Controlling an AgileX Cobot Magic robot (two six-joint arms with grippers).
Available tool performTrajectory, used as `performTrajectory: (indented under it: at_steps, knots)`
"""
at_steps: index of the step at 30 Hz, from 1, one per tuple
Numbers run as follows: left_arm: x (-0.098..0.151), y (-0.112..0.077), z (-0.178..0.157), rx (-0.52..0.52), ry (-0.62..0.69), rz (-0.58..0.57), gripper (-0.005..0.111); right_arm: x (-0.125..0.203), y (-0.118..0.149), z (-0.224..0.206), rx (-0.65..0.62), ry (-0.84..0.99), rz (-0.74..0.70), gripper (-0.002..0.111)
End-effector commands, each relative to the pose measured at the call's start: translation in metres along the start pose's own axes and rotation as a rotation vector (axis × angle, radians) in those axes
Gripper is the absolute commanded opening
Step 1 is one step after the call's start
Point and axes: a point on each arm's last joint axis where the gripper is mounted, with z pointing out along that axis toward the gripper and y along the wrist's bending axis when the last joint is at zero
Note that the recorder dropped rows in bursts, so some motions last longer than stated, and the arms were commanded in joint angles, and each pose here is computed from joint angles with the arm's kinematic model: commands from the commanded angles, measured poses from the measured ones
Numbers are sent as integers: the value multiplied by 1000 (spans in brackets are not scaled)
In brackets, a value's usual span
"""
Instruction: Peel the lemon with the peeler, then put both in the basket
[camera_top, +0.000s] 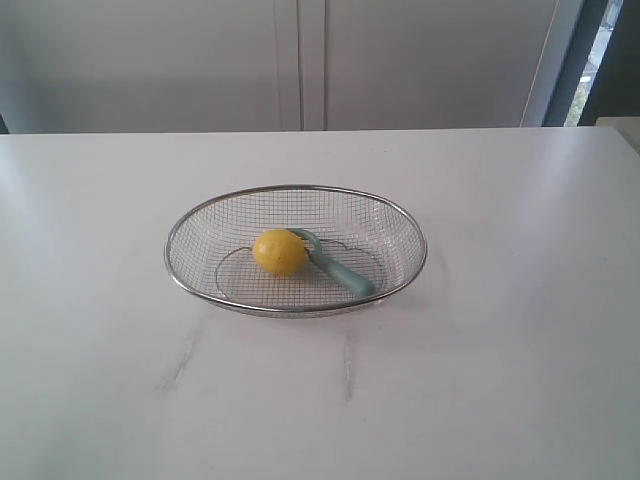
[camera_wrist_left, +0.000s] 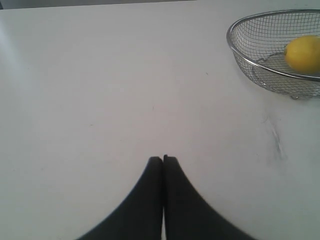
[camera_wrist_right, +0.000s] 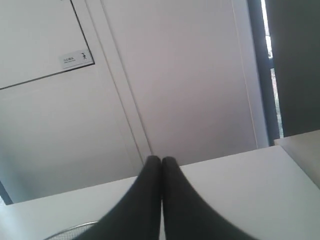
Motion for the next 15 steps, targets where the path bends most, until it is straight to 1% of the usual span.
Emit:
performTrajectory:
  at_steps: [1, 4, 7, 10, 11, 15]
  knots:
    - [0, 0, 0, 6, -3, 3, 0, 18, -2, 18, -36, -61, 0, 0]
    - [0, 0, 0, 6, -3, 3, 0, 29, -4, 26, -57, -96, 0, 0]
    - [0, 0, 0, 6, -3, 3, 0, 55, -10, 30, -83, -140, -2, 0]
    - [0, 0, 0, 6, -3, 3, 0, 84, -18, 30, -85, -132, -35, 0]
    - [0, 0, 0, 6, -3, 3, 0, 98, -22, 29, -78, -115, -71, 0]
    - [0, 0, 0, 6, -3, 3, 0, 133, -32, 26, -61, -71, -214, 0]
